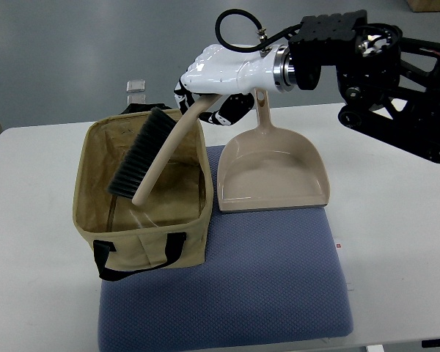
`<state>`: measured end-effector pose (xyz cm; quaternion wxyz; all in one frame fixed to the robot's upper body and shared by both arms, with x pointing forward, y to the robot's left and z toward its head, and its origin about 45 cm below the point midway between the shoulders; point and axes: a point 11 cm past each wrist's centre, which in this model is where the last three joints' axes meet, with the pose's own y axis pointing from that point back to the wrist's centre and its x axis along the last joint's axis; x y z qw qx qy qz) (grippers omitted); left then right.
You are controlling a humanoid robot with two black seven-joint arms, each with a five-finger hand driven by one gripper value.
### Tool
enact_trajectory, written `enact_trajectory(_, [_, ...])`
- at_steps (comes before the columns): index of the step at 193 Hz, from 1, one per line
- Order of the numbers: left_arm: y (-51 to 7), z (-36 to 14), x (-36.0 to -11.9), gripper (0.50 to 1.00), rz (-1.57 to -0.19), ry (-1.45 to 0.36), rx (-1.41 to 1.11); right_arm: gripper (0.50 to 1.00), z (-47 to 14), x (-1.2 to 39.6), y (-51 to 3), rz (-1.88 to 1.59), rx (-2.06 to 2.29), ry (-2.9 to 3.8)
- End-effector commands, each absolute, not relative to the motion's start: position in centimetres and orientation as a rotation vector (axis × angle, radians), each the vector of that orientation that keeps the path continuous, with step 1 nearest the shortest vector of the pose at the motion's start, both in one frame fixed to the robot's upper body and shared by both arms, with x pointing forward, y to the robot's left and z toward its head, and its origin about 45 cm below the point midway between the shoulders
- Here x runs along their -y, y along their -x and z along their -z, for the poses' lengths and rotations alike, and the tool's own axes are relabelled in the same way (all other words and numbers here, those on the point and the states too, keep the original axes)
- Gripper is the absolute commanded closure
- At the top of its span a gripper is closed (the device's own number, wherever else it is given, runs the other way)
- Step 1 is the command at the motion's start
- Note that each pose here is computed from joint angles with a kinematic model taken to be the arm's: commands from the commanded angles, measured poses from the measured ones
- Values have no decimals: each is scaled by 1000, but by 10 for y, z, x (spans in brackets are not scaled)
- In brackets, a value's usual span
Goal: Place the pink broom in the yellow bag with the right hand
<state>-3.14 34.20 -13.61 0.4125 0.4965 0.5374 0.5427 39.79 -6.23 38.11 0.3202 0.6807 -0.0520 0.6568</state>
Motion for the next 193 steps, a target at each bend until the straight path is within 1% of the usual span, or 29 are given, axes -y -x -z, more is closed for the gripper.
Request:
enact_trajectory(1, [31,136,-342,500,-1365,-1248,-1352,1000,-372,51,-401,-1730,119,-1775])
enact_trajectory(46, [31,136,-342,500,-1366,-1249,-1351,1000,-360,33,-402,-1737,101,-1767])
enact_trajectory(47, [31,136,-342,500,-1366,-1249,-1351,947,-361,33,-402,-1737,103,-1769])
enact_trajectory(48, [31,136,-342,500,-1366,-1249,-1351,946,-361,33,-402,-1737,103,-1769])
enact_trajectory(49, [31,136,-342,500,-1365,-1248,-1352,882,-360,33,-402,-1736,102,-1771])
enact_trajectory(50, [31,136,-342,500,-1365,-1248,-1352,881,-360,33,-402,-1736,102,-1771])
enact_trajectory(51, [31,136,-342,500,-1365,-1248,-1352,816,-360,33,-402,-1735,102,-1773])
enact_trajectory(52, [31,136,-342,500,-1365,-1248,-1352,816,-360,33,-402,-1735,102,-1773])
enact_trajectory(53, [31,136,-342,500,-1366,-1249,-1351,765,-360,32,-402,-1735,101,-1776])
enact_trajectory(54, [31,136,-342,500,-1366,-1249,-1351,765,-360,32,-402,-1735,101,-1776])
enact_trajectory(55, [31,136,-342,500,-1365,-1248,-1352,736,-360,32,-402,-1734,103,-1775])
enact_trajectory(65, [31,136,-342,500,-1366,-1249,-1351,703,-360,32,-402,-1730,101,-1781])
enact_trajectory(67, [31,136,-342,500,-1366,-1249,-1351,703,-360,32,-402,-1730,101,-1781])
enact_trajectory(68, [31,136,-342,500,-1365,-1248,-1352,689,-360,32,-402,-1729,102,-1783])
enact_trajectory(69, [31,136,-342,500,-1365,-1248,-1352,689,-360,32,-402,-1729,102,-1783])
enact_trajectory(70, [31,136,-342,500,-1365,-1248,-1352,669,-360,32,-401,-1730,100,-1784])
enact_trajectory(71, [31,136,-342,500,-1365,-1248,-1352,668,-360,32,-401,-1730,100,-1784])
enact_trajectory(72, [31,136,-342,500,-1366,-1249,-1351,648,-361,32,-401,-1728,101,-1786])
enact_trajectory(73, [31,136,-342,500,-1366,-1249,-1351,648,-361,32,-401,-1728,101,-1786])
enact_trajectory(74, [31,136,-342,500,-1365,-1248,-1352,634,-360,32,-401,-1727,101,-1787])
enact_trajectory(76, [31,136,-342,500,-1366,-1249,-1351,624,-360,32,-401,-1726,101,-1789])
enact_trajectory(80, [31,136,-342,500,-1365,-1248,-1352,609,-361,32,-401,-1724,103,-1792])
enact_trajectory(90, [31,136,-342,500,-1365,-1248,-1352,603,-360,31,-401,-1721,104,-1798])
enact_trajectory(100, [31,136,-342,500,-1365,-1248,-1352,587,-361,31,-401,-1724,111,-1801])
enact_trajectory(131, [31,136,-342,500,-1366,-1249,-1351,589,-371,34,-404,-1732,156,-1816])
enact_trajectory(161, [31,136,-342,500,-1365,-1248,-1352,589,-394,45,-412,-1694,320,-1931])
enact_trajectory(174, [31,136,-342,500,-1365,-1248,-1352,589,-407,65,-422,-1649,437,-1961])
enact_trajectory(193, [31,136,-342,500,-1365,-1248,-1352,589,-409,98,-434,-1538,608,-2030])
